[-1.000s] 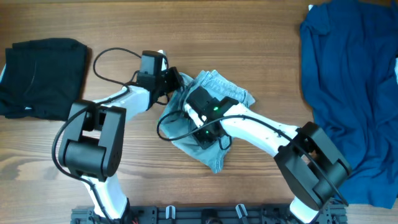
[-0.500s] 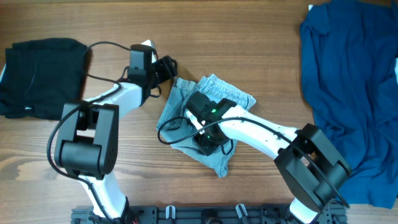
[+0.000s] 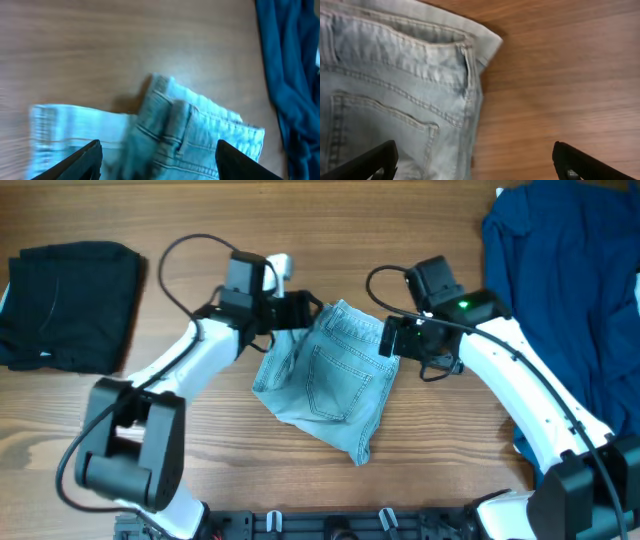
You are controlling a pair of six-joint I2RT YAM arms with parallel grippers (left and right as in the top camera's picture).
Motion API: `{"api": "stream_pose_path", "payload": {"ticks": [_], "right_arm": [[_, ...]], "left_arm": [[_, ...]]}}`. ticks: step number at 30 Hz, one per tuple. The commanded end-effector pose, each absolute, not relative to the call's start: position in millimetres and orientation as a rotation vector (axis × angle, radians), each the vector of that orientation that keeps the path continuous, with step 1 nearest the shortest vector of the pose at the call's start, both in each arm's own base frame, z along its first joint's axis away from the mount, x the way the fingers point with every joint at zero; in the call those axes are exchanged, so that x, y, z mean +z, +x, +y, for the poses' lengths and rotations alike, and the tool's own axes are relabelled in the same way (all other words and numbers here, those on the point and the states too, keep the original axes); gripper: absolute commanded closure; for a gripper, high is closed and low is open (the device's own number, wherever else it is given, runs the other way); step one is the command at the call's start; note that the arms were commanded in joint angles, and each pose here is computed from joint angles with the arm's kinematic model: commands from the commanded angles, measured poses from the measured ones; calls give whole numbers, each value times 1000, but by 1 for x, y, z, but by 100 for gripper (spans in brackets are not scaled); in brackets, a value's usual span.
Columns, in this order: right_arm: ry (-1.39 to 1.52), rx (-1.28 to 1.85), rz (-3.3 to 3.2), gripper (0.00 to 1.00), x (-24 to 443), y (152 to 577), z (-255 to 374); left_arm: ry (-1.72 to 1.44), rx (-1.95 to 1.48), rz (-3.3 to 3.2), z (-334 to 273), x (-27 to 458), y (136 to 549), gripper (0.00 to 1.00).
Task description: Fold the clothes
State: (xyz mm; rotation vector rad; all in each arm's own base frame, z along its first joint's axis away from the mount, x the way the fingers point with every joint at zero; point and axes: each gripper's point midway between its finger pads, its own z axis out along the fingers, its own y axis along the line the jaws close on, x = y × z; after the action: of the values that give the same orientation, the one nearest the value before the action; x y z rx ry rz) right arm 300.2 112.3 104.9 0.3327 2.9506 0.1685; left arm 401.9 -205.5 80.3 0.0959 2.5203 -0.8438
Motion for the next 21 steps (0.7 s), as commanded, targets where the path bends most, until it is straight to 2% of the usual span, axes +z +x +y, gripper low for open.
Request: {"api": "stream_pose_path", "payload": {"ticks": [1,4,7,9,10,11,12,13,15,17,21], "right_arm": [[251,350,3022,1,77,290,134],[247,361,3039,6,42,293,137],[213,389,3050,10,17,301,144],[216,390,3060,20,6,303,146],[217,385,3068,26,2,303,145],[217,384,3069,36,0,304,146],[205,390,3059,66,0,306,147],[154,413,3047,92,3,308,149],[129,430,3038,96,17,311,152],[118,398,2992,96,40,318,148],[-178,486,2764,96,113,348,165]], "left_arm": [[188,-861,2593,-225,50,387,26],[220,-864,2645,-237,30,376,26],[222,-862,2669,-238,23,372,31],[226,-863,2673,-239,22,371,45],[226,-863,2675,-239,22,370,56],[225,-862,2678,-239,22,370,63],[223,-861,2687,-238,21,368,71],[222,-860,2693,-238,20,367,83],[234,-903,2685,-241,24,366,96],[244,-984,2647,-244,41,367,96],[242,-1012,2502,-233,103,378,96]]}}
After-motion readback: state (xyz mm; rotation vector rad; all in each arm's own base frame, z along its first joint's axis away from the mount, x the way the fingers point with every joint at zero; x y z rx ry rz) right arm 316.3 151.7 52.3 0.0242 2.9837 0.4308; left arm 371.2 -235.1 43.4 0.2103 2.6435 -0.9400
